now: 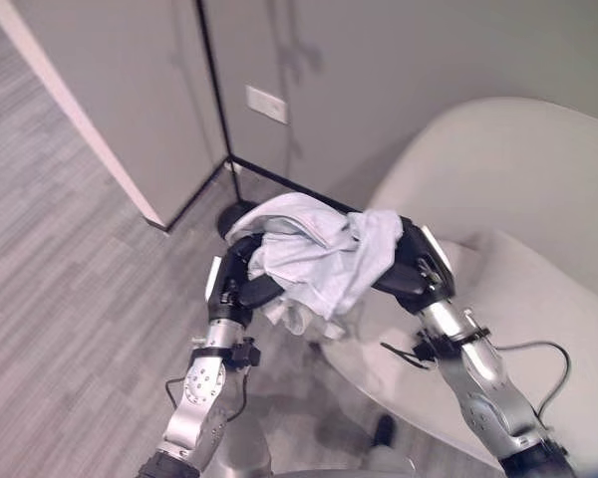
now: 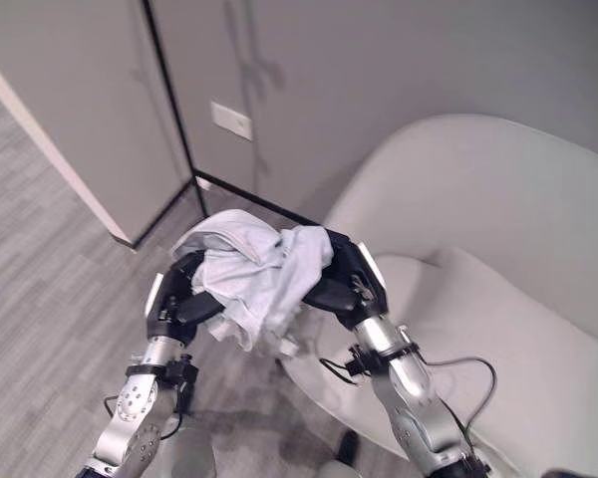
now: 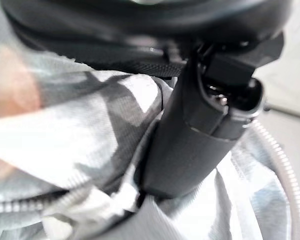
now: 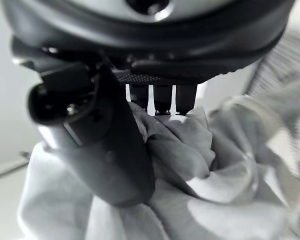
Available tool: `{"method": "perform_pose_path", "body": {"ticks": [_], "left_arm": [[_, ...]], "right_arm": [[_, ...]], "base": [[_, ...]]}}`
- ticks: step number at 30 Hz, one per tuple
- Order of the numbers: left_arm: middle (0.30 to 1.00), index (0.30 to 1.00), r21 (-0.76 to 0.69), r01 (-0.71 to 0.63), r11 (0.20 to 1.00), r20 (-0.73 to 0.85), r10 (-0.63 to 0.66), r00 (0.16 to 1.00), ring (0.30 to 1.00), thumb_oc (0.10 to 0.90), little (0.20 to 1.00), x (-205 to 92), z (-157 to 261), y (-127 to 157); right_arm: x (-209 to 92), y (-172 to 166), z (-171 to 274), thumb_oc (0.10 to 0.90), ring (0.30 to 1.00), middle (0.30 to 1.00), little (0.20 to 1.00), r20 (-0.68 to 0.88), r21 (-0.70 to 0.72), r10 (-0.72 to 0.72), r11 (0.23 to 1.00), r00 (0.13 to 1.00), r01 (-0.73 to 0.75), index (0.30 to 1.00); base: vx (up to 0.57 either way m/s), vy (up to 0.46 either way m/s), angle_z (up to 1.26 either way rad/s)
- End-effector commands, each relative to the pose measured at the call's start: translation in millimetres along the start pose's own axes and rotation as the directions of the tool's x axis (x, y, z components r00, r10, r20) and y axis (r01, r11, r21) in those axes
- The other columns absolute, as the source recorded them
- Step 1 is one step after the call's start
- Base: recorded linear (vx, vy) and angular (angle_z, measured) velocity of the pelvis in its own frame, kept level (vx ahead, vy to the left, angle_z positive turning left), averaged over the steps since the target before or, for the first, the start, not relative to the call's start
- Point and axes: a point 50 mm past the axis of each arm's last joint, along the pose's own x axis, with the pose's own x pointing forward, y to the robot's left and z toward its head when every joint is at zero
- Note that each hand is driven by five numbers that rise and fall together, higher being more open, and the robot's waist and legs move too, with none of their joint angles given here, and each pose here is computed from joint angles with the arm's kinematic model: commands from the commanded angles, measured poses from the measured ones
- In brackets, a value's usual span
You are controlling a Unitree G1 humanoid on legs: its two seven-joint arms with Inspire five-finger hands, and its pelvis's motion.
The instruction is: Hang the clothes on the sofa on the clothes rack.
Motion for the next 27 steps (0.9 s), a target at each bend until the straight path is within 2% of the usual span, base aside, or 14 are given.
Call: {"method": "perform_pose_path", "body": {"ticks": [1, 2, 3, 7, 13, 21, 25, 27], "left_arm": [[0.3, 0.3, 0.018, -0.008, 1.0, 0.343, 0.001, 0.94, 0.3, 0.4, 0.3, 1.3, 70.4, 11.5], [0.3, 0.3, 0.153, -0.038, 0.988, 0.371, -0.021, 0.928, 0.3, 0.4, 0.3, 1.1, 81.0, 21.6], [0.3, 0.3, 0.211, -0.075, 0.974, 0.387, -0.013, 0.922, 0.3, 0.4, 0.3, 0.7, 83.5, 27.3], [0.3, 0.3, 0.185, -0.08, 0.98, 0.353, 0.01, 0.935, 0.3, 0.4, 0.3, -6.7, 77.4, 30.8], [0.3, 0.3, 0.164, -0.057, 0.985, 0.317, 0.002, 0.948, 0.3, 0.4, 0.3, -4.2, 66.4, 23.8], [0.3, 0.3, 0.176, -0.004, 0.984, 0.265, -0.044, 0.963, 0.3, 0.4, 0.3, -6.1, 55.4, 15.9], [0.3, 0.3, 0.111, -0.044, 0.993, 0.241, 0.016, 0.97, 0.3, 0.4, 0.3, -5.9, 43.7, 14.8], [0.3, 0.3, 0.155, -0.055, 0.986, 0.289, 0.008, 0.957, 0.3, 0.4, 0.3, 0.9, 51.2, 14.4]], "right_arm": [[15.5, -12.3, 34.9, 0.4, 0.3, 0.3, 0.3, 0.17, -0.08, 0.014, 0.997, 0.985, 0.0, 0.3], [14.0, -9.6, 28.5, 0.4, 0.3, 0.3, 0.3, 0.153, -0.066, 0.009, 0.998, 0.988, 0.001, 0.3], [7.5, -9.0, 26.8, 0.4, 0.3, 0.3, 0.3, 0.148, -0.055, 0.009, 0.998, 0.989, -0.001, 0.3], [3.7, -11.9, 29.9, 0.4, 0.3, 0.3, 0.3, 0.149, -0.038, 0.016, 0.999, 0.989, -0.011, 0.3], [6.0, -19.7, 27.7, 0.4, 0.3, 0.3, 0.3, 0.139, -0.04, -0.009, 0.999, 0.99, 0.014, 0.3], [3.6, -17.9, 22.6, 0.4, 0.3, 0.3, 0.3, 0.123, -0.026, -0.026, 0.999, 0.992, 0.03, 0.3], [-6.0, -29.7, 19.3, 0.4, 0.3, 0.3, 0.3, 0.109, -0.045, -0.103, 0.993, 0.989, 0.108, 0.3], [-7.5, -37.7, 27.4, 0.4, 0.3, 0.3, 0.3, 0.14, -0.07, -0.125, 0.988, 0.982, 0.136, 0.3]], "base": [[0.07, 0.528, 0.42], [0.21, 0.721, 0.37], [0.21, 0.72, 0.32], [0.19, 0.445, 0.74], [0.23, 0.23, 0.06], [0.3, 0.077, 0.72], [0.49, 0.079, 0.17], [0.34, 0.16, 0.3]]}}
